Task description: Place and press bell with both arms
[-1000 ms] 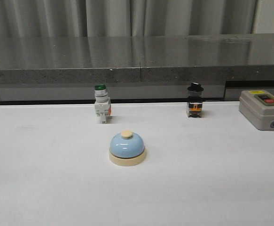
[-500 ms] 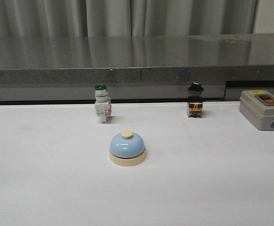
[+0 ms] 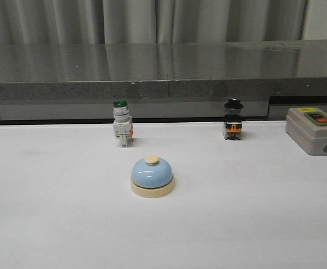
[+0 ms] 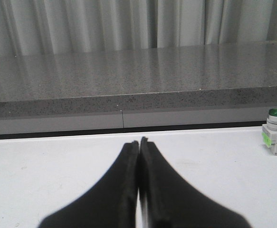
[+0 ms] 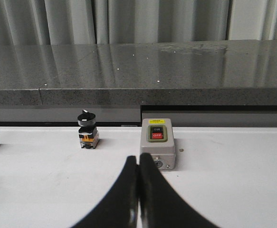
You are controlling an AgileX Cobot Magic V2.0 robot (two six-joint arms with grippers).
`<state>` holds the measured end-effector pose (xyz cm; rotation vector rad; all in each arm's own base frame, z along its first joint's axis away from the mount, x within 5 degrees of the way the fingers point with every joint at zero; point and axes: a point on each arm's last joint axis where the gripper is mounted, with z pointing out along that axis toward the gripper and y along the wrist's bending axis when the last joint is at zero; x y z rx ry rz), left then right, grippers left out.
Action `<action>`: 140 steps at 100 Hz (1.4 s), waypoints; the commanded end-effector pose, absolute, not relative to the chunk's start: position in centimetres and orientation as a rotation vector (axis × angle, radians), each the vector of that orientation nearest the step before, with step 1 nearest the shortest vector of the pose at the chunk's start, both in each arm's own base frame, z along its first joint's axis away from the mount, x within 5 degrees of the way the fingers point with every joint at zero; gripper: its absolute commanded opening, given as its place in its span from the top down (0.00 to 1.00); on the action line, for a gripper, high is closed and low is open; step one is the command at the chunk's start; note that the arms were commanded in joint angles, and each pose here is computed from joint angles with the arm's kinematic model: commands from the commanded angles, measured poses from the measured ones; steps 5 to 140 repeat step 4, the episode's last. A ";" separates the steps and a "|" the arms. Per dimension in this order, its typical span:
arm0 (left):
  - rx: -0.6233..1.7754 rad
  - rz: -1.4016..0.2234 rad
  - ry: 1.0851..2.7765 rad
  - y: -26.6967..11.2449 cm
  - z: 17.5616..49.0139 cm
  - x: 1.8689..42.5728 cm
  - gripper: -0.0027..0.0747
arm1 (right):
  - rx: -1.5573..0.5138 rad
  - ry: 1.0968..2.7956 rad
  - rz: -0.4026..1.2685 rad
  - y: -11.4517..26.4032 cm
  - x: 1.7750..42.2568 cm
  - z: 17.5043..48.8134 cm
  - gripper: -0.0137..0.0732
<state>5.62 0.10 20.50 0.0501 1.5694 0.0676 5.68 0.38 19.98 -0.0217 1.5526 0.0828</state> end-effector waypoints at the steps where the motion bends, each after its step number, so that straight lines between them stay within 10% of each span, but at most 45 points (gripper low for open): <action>1: 0.043 0.048 1.498 0.0 20.0 5.5 0.99 | -0.019 1.428 0.075 0.3 5.4 21.4 0.91; 140: 0.043 0.048 1.498 0.0 20.0 5.5 0.99 | -0.019 1.428 0.075 0.3 5.4 21.4 0.91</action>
